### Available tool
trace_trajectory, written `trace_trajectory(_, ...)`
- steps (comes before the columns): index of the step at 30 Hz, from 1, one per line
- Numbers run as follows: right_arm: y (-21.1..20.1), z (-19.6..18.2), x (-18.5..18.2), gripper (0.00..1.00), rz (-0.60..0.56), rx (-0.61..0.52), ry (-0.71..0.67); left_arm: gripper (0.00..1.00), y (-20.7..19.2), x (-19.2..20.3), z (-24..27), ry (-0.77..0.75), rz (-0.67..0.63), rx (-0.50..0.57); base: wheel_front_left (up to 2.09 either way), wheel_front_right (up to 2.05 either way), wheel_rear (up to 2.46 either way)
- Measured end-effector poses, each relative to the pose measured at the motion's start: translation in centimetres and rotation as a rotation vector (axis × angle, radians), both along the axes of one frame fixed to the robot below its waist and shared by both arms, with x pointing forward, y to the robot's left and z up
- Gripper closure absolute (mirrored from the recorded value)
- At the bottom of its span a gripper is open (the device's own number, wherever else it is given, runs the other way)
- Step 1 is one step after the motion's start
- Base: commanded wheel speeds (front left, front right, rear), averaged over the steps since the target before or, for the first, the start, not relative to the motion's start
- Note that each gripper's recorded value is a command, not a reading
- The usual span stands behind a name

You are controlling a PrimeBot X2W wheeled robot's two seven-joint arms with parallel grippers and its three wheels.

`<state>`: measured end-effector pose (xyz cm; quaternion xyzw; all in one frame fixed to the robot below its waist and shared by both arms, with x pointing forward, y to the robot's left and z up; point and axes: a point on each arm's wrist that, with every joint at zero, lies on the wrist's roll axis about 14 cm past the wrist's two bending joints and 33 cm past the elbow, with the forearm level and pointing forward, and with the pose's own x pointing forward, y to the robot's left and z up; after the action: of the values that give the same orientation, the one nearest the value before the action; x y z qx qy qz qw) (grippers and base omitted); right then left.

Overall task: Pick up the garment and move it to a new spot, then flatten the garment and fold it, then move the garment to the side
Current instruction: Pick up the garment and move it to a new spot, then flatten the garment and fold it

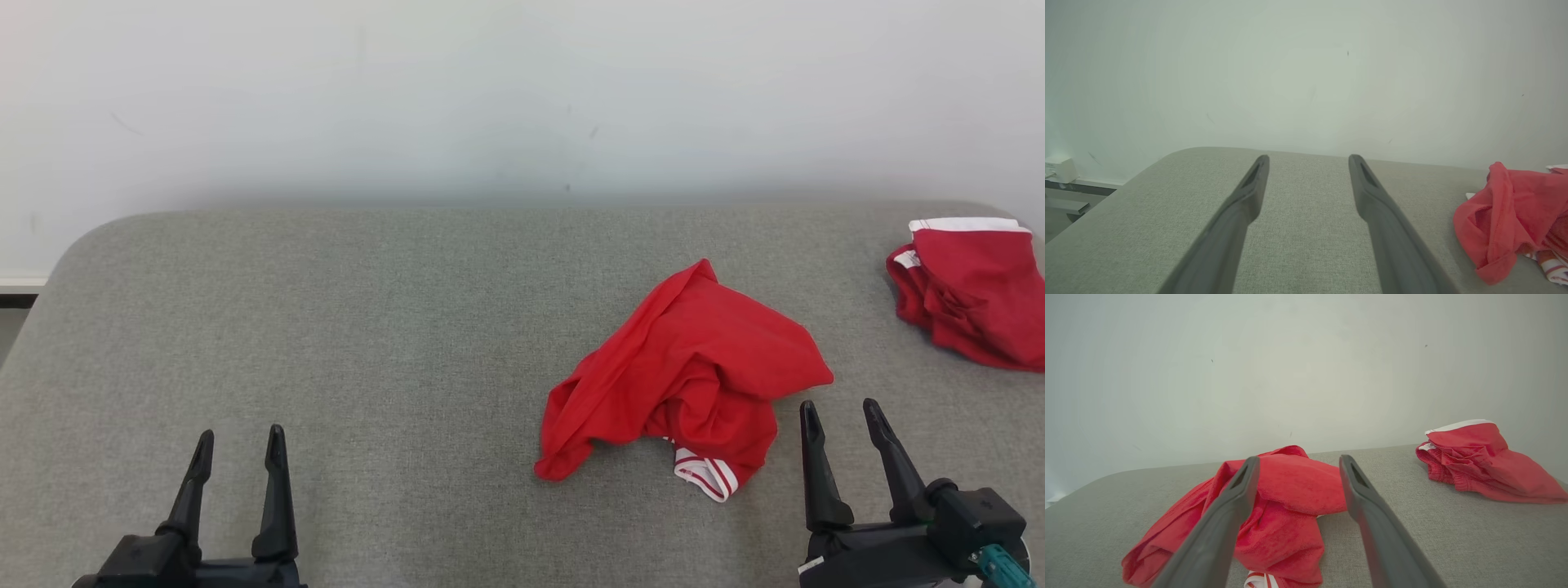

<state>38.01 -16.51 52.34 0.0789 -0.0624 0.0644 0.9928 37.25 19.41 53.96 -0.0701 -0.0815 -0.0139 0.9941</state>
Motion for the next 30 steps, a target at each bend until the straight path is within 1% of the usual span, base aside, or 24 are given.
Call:
trace_trajectory(8, 0.4, -0.1, -0.3, 0.00, 0.015, 0.003, 0.007, 0.00, 0.2, -0.8, 0.7, -0.031, 0.016, 0.004, 0.00, 0.00, 0.00)
trace_trajectory(30, -0.1, -0.5, -0.7, 0.00, 0.000, 0.004, 0.019, 0.00, -1.3, -0.7, 0.3, -0.029, -0.046, 0.020, 0.00, 0.00, 0.00)
